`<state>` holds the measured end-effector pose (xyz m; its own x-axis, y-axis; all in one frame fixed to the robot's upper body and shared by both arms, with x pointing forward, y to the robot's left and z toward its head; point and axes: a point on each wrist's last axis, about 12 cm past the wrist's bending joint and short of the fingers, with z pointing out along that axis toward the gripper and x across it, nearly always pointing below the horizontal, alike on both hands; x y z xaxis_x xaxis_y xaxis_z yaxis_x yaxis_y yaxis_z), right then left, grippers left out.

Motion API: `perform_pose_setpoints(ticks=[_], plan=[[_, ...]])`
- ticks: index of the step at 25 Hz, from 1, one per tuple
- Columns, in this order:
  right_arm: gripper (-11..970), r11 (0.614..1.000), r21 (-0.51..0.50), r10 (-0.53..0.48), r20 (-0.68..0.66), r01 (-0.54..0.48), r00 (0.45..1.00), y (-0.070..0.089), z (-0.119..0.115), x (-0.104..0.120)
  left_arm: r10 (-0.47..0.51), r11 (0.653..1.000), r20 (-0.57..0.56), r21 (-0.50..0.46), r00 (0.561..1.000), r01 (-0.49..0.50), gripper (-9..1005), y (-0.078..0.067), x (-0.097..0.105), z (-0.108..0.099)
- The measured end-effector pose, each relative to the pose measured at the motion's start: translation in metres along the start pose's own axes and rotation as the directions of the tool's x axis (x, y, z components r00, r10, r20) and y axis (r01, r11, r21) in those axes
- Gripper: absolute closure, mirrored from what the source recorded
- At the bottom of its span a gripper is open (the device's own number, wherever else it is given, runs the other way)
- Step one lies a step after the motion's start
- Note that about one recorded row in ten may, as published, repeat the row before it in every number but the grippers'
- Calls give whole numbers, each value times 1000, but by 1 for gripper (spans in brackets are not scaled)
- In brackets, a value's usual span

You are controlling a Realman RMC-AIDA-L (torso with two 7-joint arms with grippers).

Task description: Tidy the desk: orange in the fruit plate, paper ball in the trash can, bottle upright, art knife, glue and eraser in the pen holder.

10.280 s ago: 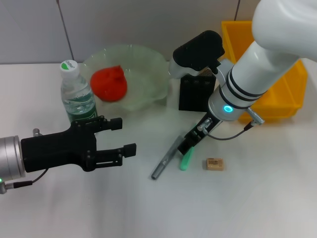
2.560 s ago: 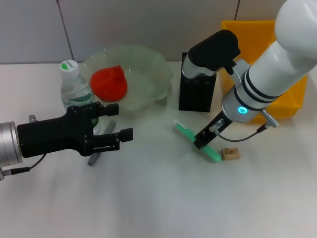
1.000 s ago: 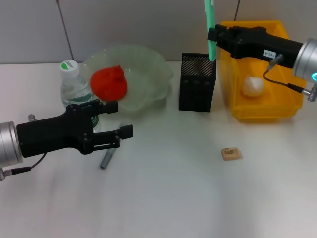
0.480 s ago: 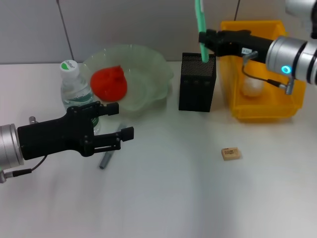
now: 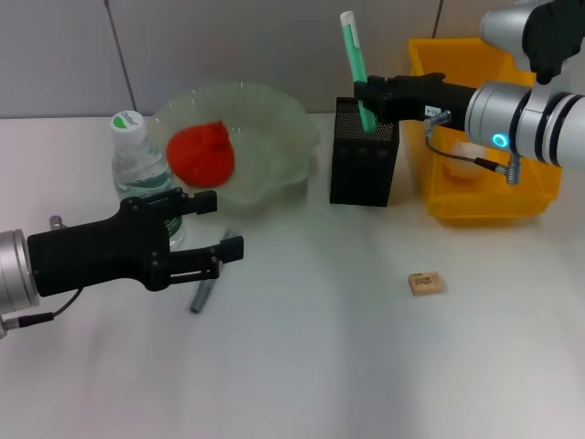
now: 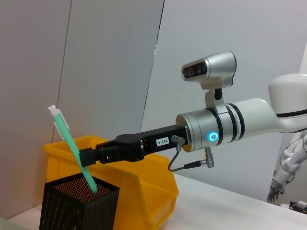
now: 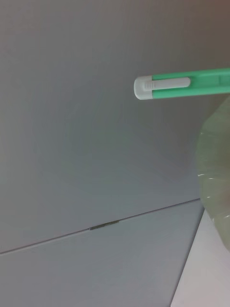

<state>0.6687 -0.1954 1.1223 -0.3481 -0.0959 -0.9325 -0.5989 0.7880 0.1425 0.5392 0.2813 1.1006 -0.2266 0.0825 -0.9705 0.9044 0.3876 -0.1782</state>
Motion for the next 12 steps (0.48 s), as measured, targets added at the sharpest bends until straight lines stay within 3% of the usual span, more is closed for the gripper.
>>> perform_pose_setpoints(ticks=[11,12], plan=[[725,1000,11,4,-3,-4,1000,-3,-3,3,2,1000,4,-1,1000,-2,240,1,-2,-4],[679,1000,12,5,-3,-5,1000,-3,-3,4,2,1000,5,-2,1000,-2,240,1,-2,-4]])
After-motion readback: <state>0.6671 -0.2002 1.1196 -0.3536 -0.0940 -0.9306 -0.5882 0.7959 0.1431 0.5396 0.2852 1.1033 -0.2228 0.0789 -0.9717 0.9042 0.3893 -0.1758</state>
